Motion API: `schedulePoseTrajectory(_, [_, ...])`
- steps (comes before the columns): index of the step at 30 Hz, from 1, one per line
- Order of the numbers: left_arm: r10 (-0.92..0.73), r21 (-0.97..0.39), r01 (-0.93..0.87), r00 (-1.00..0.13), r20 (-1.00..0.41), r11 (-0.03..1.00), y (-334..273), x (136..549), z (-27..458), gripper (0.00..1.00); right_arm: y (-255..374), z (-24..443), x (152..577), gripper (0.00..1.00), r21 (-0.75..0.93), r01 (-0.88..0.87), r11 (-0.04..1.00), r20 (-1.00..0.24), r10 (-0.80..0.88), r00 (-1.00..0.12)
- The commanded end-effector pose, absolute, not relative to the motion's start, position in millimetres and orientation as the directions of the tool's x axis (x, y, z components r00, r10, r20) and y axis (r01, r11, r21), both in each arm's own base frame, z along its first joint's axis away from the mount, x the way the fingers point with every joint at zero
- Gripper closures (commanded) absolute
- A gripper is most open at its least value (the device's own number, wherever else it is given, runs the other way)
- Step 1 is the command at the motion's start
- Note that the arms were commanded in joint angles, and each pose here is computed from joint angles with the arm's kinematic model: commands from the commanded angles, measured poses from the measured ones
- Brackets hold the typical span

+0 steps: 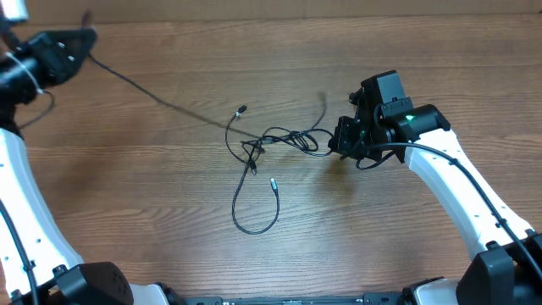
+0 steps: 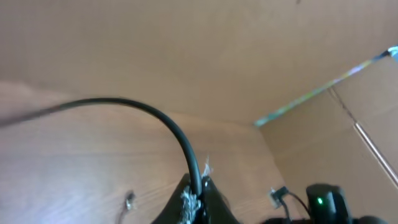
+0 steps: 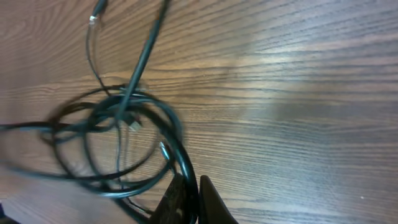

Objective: Untangle cables

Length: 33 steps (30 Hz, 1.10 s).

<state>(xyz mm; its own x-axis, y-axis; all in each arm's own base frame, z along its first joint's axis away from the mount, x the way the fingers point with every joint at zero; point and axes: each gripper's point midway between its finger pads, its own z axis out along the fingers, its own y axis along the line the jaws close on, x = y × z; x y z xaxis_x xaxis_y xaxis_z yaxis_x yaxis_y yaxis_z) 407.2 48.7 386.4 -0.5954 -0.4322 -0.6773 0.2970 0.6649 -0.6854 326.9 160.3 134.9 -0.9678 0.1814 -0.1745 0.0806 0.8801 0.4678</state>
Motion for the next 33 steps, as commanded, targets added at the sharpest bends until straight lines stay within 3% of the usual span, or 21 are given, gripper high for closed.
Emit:
schedulePoseTrajectory(1, [-0.331,-0.604,0.312,-0.611,-0.719,0.734,27,402,379,0.96,177,155,330,0.96,0.546,-0.036,0.837,-0.225,0.105,-0.969])
schedulePoseTrajectory(4, [-0.257,-0.557,0.250,-0.690,-0.676,0.792,13,395,348,0.94,198,169,326,0.96,0.628,-0.165,0.760,-0.264,0.009,-0.965])
schedulePoseTrajectory(8, [-0.201,-0.467,0.127,-0.783,-0.588,0.875,5,385,312,0.36,214,185,323,0.96,0.696,-0.251,0.673,-0.304,-0.040,-0.952])
schedulePoseTrajectory(10, [-0.178,-0.443,0.115,-0.805,-0.566,0.889,-1,381,305,0.17,223,195,321,0.96,0.725,-0.317,0.611,-0.343,-0.079,-0.936])
schedulePoseTrajectory(11, [-0.169,-0.439,0.118,-0.810,-0.561,0.891,-5,380,304,0.12,225,198,320,0.96,0.736,-0.328,0.593,-0.349,-0.083,-0.933])
schedulePoseTrajectory(18, [-0.086,-0.445,0.199,-0.836,-0.541,0.873,-44,379,296,0.11,241,224,319,0.96,0.788,-0.413,0.457,-0.413,-0.105,-0.904])
schedulePoseTrajectory(21, [-0.026,-0.457,0.245,-0.860,-0.509,0.855,-71,375,283,0.16,247,237,318,0.96,0.799,-0.460,0.388,-0.454,-0.113,-0.884])
schedulePoseTrajectory(33, [0.226,-0.484,0.393,-0.902,-0.367,0.782,-153,356,216,0.18,252,250,326,0.96,0.801,-0.486,0.350,-0.489,-0.086,-0.868])
